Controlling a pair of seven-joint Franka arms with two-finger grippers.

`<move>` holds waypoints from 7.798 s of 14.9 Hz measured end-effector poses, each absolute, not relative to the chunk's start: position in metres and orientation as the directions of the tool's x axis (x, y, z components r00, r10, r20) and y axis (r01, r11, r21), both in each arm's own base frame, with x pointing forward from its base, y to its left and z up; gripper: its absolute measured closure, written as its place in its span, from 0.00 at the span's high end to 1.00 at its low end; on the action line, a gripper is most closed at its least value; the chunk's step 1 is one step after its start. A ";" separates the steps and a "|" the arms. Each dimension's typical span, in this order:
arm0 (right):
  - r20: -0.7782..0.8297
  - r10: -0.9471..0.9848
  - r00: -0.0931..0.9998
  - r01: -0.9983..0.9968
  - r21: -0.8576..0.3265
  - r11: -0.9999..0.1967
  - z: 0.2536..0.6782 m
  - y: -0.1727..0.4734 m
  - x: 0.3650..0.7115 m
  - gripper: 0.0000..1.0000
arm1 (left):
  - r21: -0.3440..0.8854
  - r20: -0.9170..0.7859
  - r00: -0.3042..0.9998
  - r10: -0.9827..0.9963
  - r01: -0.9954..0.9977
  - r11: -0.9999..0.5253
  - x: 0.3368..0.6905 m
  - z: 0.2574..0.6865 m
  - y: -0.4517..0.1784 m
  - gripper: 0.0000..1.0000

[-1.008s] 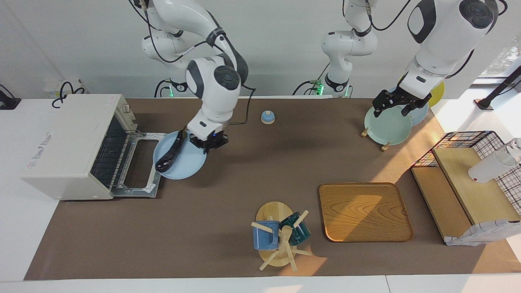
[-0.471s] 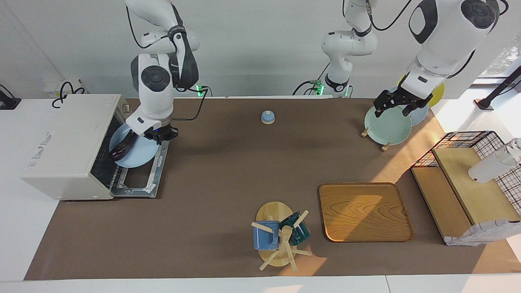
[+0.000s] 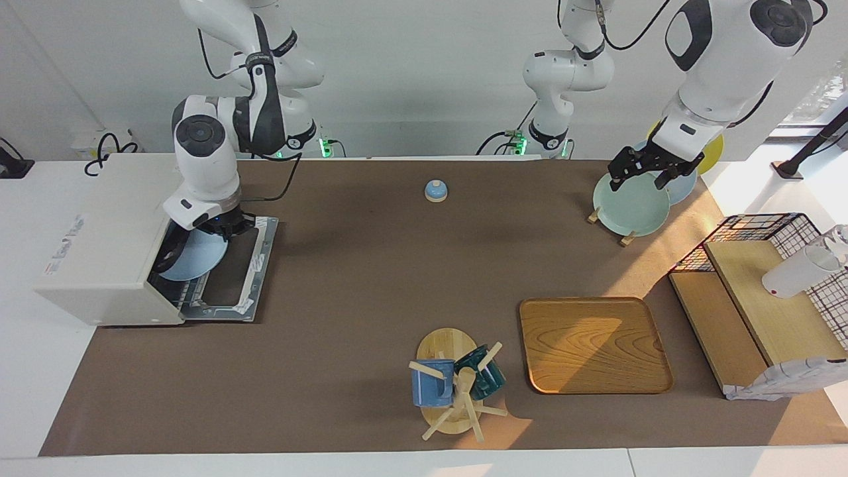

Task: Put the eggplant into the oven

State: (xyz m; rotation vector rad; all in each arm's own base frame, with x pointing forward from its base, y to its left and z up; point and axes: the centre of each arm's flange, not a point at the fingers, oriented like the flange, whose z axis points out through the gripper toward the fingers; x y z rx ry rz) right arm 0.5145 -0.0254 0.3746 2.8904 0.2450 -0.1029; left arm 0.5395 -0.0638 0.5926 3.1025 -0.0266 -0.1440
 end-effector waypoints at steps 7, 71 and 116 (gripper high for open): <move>-0.063 0.194 0.979 0.204 0.225 -0.953 0.375 -0.045 0.508 0.08 | 0.036 -0.092 0.996 -0.018 -0.015 -0.999 0.540 0.593 -0.063 1.00; -0.106 0.176 0.979 0.179 0.020 -0.984 0.572 -0.037 0.550 1.00 | 0.036 -0.092 0.996 -0.017 -0.014 -0.999 0.540 0.593 -0.063 1.00; -0.130 0.006 0.992 0.010 0.035 -0.999 0.576 -0.037 0.545 1.00 | 0.036 -0.092 0.996 -0.017 -0.014 -0.999 0.540 0.593 -0.063 1.00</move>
